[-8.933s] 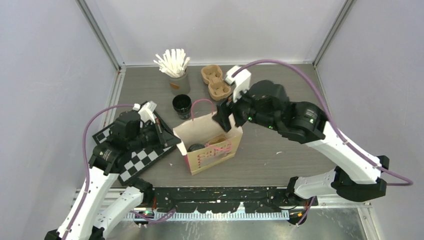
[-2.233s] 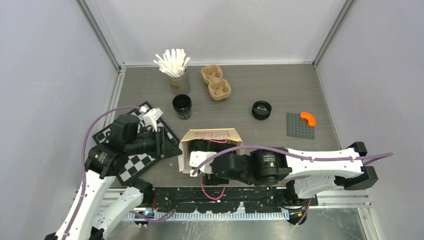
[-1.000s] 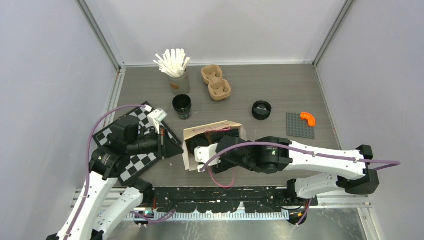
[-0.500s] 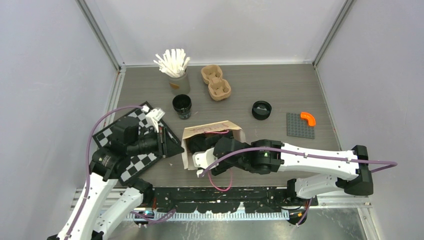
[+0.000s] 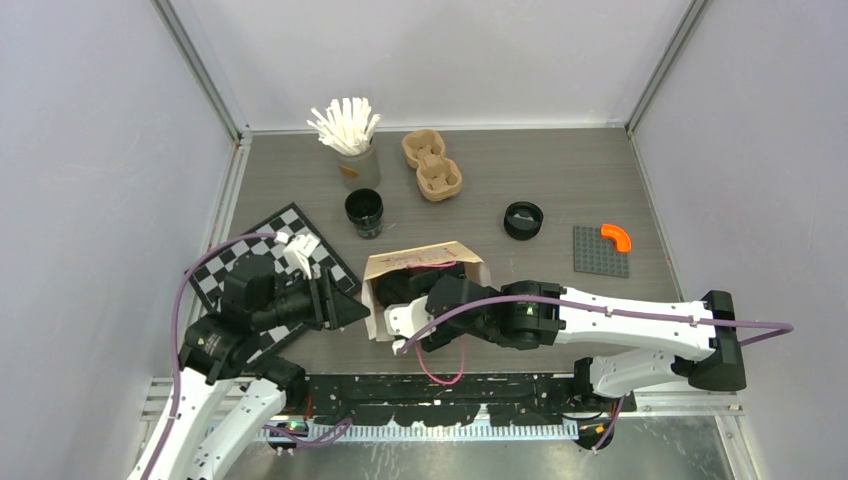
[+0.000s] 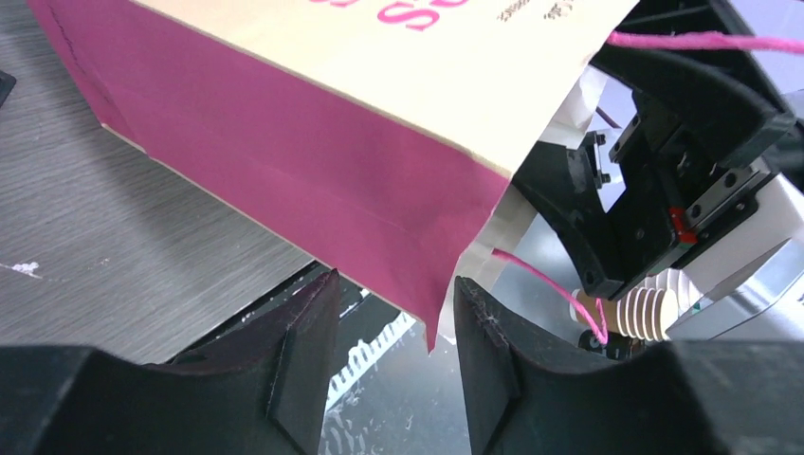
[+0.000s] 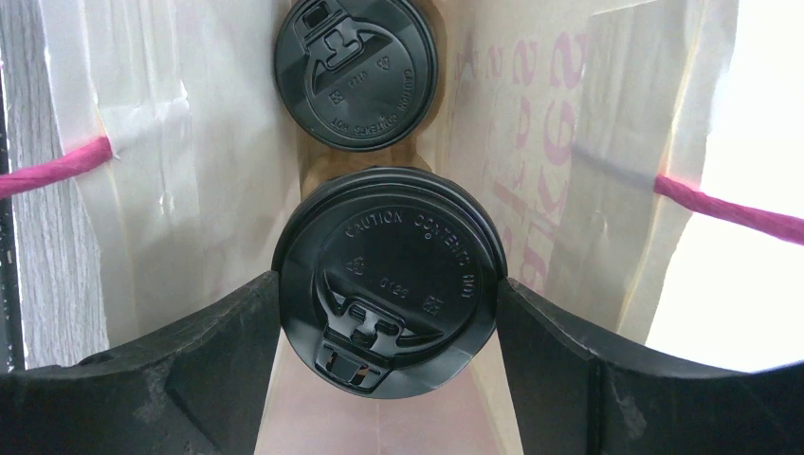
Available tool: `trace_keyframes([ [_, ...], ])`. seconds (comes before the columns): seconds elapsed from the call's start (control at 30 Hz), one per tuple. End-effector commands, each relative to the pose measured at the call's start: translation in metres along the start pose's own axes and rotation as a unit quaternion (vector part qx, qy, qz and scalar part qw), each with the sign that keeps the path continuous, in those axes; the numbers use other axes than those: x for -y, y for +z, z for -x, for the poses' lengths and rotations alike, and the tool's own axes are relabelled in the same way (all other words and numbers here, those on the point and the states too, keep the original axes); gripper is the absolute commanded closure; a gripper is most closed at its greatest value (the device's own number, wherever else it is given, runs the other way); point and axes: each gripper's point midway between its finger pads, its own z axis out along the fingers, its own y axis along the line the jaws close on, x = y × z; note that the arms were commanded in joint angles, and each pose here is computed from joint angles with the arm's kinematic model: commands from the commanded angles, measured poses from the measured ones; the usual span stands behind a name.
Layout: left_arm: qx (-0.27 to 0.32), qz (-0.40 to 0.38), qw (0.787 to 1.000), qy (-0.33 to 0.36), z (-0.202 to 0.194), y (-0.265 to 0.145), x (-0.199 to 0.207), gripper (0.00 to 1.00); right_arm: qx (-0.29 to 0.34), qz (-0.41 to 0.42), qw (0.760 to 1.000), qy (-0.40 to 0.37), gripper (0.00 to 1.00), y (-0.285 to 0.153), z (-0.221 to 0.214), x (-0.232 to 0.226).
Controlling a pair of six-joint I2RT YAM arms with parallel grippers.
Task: Pack the takeout coffee
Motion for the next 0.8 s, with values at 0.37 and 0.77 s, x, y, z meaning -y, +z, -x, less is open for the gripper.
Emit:
trace_keyframes([
  [0.37, 0.022, -0.030, 0.999, -0.001, 0.019, 0.013, 0.010, 0.76, 0.017, -0.025, 0.999, 0.024, 0.23, -0.002, -0.008, 0.006],
  [0.77, 0.004, -0.066, 0.998, 0.005, 0.020, 0.015, 0.024, 1.00, 0.024, -0.023, 0.999, -0.023, 0.24, 0.022, -0.016, 0.001],
])
